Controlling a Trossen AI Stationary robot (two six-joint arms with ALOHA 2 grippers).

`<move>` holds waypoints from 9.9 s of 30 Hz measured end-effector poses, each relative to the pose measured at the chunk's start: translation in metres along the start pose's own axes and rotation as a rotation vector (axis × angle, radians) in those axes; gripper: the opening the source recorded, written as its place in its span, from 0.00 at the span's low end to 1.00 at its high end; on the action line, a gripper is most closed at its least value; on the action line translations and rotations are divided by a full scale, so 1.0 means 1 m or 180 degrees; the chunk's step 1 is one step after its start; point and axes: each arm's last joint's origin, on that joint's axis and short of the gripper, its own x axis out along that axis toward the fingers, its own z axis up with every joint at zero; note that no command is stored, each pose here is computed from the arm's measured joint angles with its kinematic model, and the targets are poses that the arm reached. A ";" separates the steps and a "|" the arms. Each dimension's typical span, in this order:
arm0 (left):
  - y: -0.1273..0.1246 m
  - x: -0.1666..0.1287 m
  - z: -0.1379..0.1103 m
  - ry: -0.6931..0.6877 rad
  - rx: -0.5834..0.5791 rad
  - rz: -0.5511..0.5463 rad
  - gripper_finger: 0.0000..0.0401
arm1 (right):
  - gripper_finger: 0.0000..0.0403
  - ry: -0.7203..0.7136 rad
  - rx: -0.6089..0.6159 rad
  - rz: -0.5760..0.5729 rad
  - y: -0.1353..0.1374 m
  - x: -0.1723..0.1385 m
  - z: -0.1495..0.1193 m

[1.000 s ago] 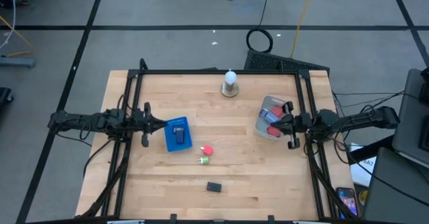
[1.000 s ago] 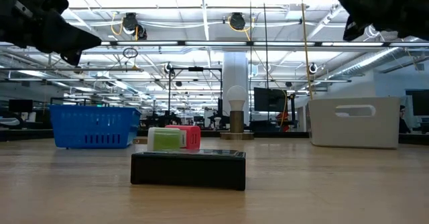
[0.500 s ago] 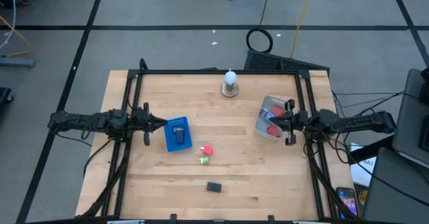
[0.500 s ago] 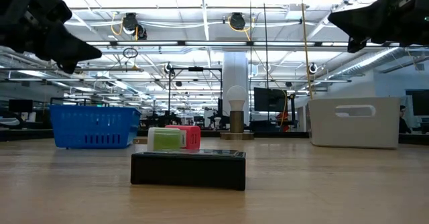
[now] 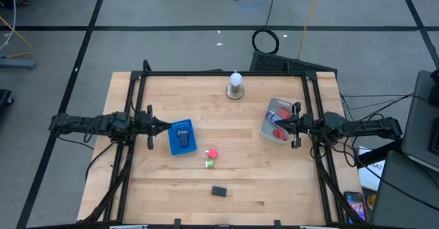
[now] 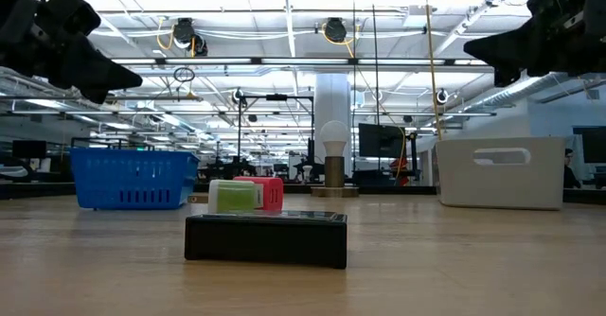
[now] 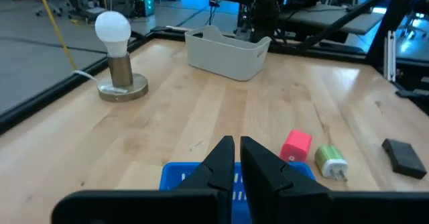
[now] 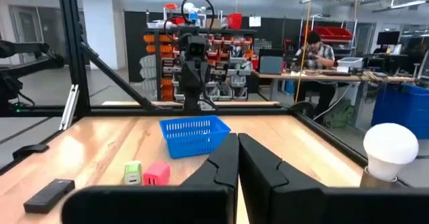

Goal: Pick & Place Office items
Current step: Put the pink charger adapter into the gray bin

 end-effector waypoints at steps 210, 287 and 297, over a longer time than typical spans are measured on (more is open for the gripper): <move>-0.052 0.192 0.142 -0.0844 -0.0760 -0.1205 0.36 | 0.80 -0.0090 -0.3431 -0.0708 0.117 0.133 0.055; -0.029 0.170 0.156 0.0072 -0.0317 -0.1386 0.78 | 0.39 0.0217 -0.3087 -0.0932 0.124 0.130 0.061; -0.024 0.072 0.121 -0.0184 0.0051 -0.0921 0.27 | 0.39 0.0471 -0.2428 -0.1142 0.108 0.079 0.070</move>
